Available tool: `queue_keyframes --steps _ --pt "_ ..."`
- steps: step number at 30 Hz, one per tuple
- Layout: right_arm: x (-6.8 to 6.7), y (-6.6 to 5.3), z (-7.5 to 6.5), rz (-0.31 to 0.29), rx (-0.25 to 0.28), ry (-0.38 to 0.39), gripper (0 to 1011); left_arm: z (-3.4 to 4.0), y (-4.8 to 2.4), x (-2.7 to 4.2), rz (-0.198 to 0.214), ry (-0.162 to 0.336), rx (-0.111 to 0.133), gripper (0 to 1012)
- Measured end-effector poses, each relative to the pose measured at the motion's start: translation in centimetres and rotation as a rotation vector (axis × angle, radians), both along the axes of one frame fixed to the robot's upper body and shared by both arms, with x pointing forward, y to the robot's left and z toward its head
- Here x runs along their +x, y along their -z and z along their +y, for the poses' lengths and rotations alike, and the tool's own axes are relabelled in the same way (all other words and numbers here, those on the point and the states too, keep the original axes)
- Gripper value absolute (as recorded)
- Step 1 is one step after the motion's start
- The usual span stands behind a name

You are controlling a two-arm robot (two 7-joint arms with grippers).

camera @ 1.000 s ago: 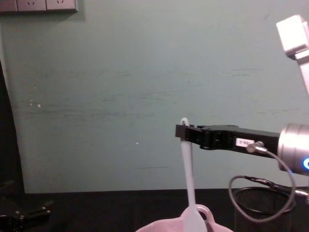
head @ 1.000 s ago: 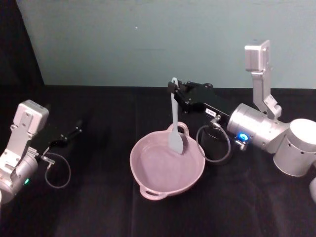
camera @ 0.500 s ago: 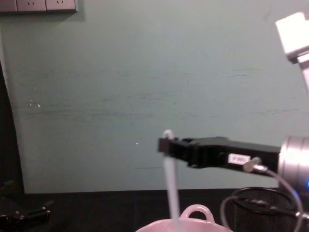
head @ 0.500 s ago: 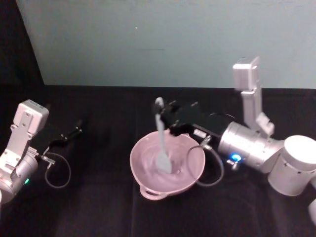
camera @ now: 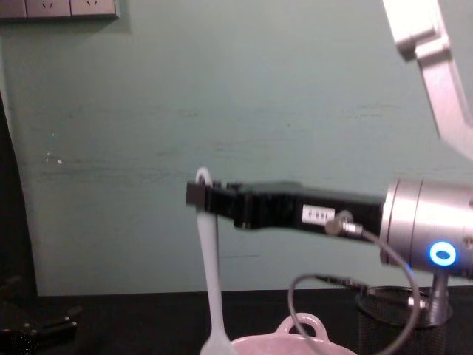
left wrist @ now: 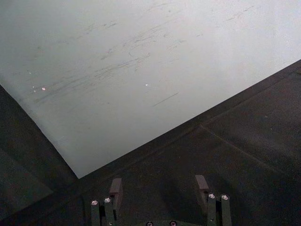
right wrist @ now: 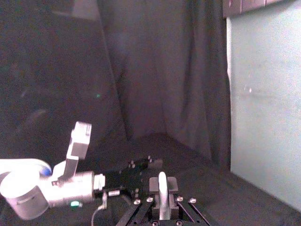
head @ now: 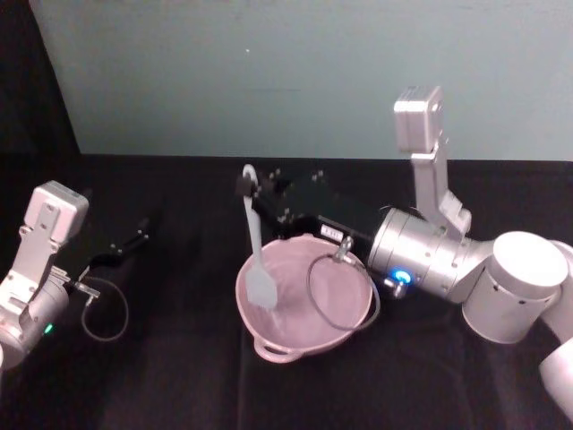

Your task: Use the one hand to pick up the spoon and stir the clear water in the bowl.

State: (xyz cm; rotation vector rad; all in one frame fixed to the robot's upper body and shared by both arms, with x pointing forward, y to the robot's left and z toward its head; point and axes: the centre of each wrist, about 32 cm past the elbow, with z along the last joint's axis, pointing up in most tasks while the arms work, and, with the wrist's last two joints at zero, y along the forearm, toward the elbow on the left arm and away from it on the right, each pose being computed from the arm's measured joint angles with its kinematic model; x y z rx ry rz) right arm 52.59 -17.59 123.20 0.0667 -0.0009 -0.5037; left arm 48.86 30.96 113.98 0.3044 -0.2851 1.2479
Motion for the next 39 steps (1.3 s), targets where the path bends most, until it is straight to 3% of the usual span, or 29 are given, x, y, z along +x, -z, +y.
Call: queue_keyframes --steps 8,12,19,30,39 --pt "0.2 -2.9 -1.1 -0.072 0.018 0.036 112 0.00 0.00 0.00 0.000 0.000 0.000 1005" --pt "0.1 -4.8 -2.4 -0.086 0.038 0.071 112 0.00 0.00 0.00 0.000 0.000 0.000 1005" --pt "-0.2 -6.4 -4.8 -0.115 0.067 0.150 112 0.00 0.00 0.00 0.000 0.000 0.000 1005" --pt "-0.7 -6.7 -8.7 -0.125 0.080 0.285 112 0.00 0.00 0.00 0.000 0.000 0.000 1005" --pt "-0.6 -6.1 -10.4 -0.108 0.080 0.347 112 0.00 0.00 0.00 0.000 0.000 0.000 1005"
